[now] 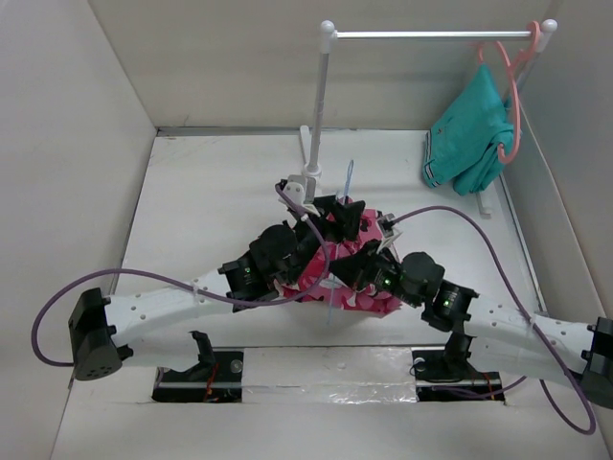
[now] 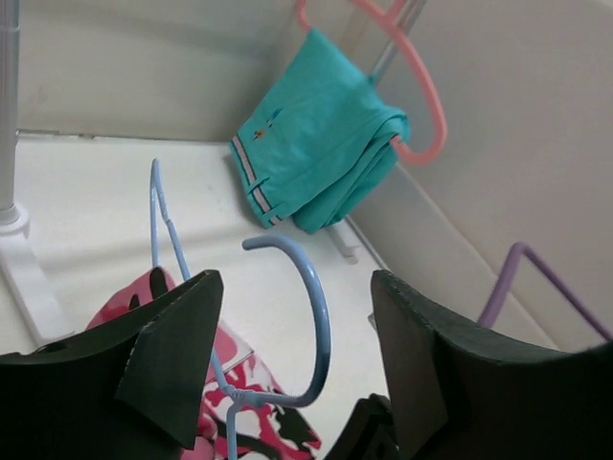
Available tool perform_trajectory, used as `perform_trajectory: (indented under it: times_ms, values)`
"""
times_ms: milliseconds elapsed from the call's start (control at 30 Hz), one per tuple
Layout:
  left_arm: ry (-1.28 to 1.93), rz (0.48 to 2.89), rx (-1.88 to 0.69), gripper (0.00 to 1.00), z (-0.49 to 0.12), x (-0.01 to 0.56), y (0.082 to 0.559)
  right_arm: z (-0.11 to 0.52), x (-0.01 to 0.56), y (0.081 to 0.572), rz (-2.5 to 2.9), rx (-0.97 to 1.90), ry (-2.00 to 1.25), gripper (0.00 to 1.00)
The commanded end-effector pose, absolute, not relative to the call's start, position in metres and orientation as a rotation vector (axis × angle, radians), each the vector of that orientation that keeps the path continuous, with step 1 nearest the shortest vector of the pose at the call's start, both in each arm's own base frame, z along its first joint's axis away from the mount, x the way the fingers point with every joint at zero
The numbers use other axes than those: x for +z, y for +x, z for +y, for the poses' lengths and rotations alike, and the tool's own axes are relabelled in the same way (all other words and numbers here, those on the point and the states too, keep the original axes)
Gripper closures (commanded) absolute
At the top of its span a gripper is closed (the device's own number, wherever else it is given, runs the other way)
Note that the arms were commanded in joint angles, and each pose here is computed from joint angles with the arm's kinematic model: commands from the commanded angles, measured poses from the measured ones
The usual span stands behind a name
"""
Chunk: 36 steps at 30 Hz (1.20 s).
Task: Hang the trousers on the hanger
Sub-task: Place the trousers on the hanger, then place the hanger at the clothesline.
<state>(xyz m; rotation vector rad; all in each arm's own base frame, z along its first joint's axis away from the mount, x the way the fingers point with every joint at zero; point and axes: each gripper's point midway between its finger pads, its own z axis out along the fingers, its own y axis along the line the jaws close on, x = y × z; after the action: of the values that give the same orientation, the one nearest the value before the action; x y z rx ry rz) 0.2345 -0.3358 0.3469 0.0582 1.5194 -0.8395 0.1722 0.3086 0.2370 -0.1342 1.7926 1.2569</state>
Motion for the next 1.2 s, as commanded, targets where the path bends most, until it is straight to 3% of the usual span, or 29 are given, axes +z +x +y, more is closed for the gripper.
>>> perform_trajectory:
  times_ms: [0, 167, 433, 567, 800, 1167]
  values:
    - [0.066, 1.390, -0.930, 0.38, -0.326, 0.410, 0.221, 0.298, 0.304, 0.182, 1.599, 1.322, -0.092, 1.00]
    - [0.097, 1.331, -0.977, 0.31, -0.310, 0.433, 0.207, 0.277, 0.310, 0.208, 1.586, 1.305, -0.058, 1.00]
    - [0.041, 1.280, -0.929, 0.37, -0.255, 0.455, 0.197, 0.270, 0.348, 0.232, 1.542, 1.400, -0.124, 1.00]
    - [-0.063, 1.319, -0.866, 0.43, -0.229, 0.415, 0.203, 0.251, 0.384, 0.260, 1.523, 1.377, -0.142, 1.00]
    - [-0.045, 1.462, -0.833, 0.44, -0.242, 0.344, 0.208, 0.236, 0.419, 0.301, 1.528, 1.390, -0.138, 1.00]
    - [-0.014, 1.555, -0.858, 0.46, -0.241, 0.297, 0.198, 0.201, 0.466, 0.378, 1.470, 1.346, -0.083, 1.00]
